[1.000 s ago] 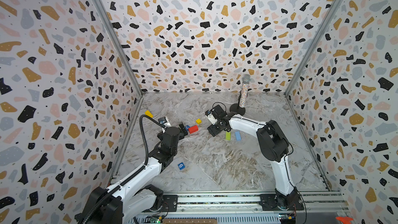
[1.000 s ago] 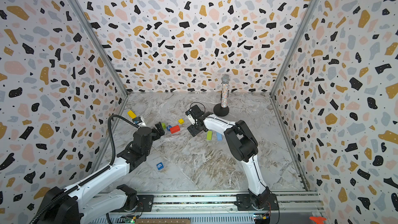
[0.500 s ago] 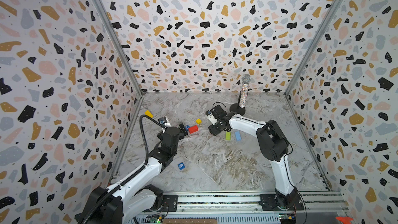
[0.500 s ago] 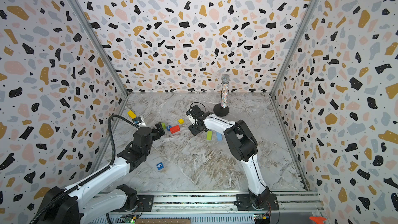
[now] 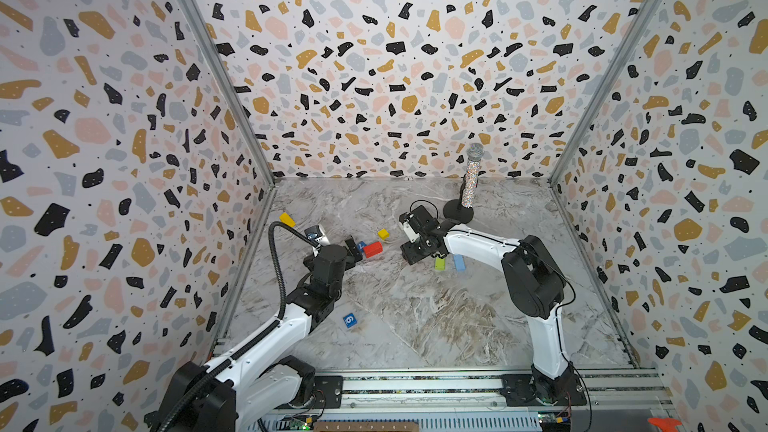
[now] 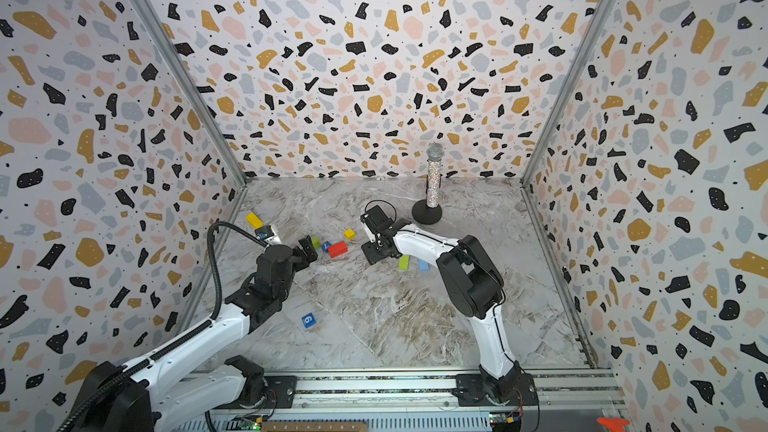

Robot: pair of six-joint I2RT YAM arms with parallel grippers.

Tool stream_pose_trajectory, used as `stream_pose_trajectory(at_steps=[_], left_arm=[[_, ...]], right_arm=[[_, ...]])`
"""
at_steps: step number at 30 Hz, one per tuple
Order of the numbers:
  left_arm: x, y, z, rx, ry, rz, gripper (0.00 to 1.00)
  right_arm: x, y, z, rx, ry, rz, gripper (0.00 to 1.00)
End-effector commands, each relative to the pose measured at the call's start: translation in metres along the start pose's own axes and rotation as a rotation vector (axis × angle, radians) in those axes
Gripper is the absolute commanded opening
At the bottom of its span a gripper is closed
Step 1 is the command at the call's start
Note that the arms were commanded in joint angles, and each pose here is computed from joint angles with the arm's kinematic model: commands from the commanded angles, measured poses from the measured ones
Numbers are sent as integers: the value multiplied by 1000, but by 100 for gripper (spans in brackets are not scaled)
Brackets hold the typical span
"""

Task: Build the wood block tower
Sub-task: 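Carry the red brick with the right gripper toward the lime and light-blue bars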

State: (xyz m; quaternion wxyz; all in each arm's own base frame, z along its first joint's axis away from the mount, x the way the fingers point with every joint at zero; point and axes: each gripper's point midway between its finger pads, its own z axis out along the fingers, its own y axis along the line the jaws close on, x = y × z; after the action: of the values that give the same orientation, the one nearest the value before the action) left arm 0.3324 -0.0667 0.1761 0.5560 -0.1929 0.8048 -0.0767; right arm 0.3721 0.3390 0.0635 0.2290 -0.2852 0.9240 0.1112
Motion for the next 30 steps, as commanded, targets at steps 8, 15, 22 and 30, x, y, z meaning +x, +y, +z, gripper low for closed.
stream_pose_trajectory(at_steps=[8,15,22,30], left_arm=[[5,2,-7,26,25,-11,100],[8,5,-14,36,35,-8,100],[12,8,-16,33,45,-3,100],[22,12,-14,31,63,-2,100]], right_arm=[[25,8,-35,1,-3,57,36],[49,15,-31,12,25,50,35],[46,-2,-20,45,21,81,35],[59,-38,-12,87,60,125,35]])
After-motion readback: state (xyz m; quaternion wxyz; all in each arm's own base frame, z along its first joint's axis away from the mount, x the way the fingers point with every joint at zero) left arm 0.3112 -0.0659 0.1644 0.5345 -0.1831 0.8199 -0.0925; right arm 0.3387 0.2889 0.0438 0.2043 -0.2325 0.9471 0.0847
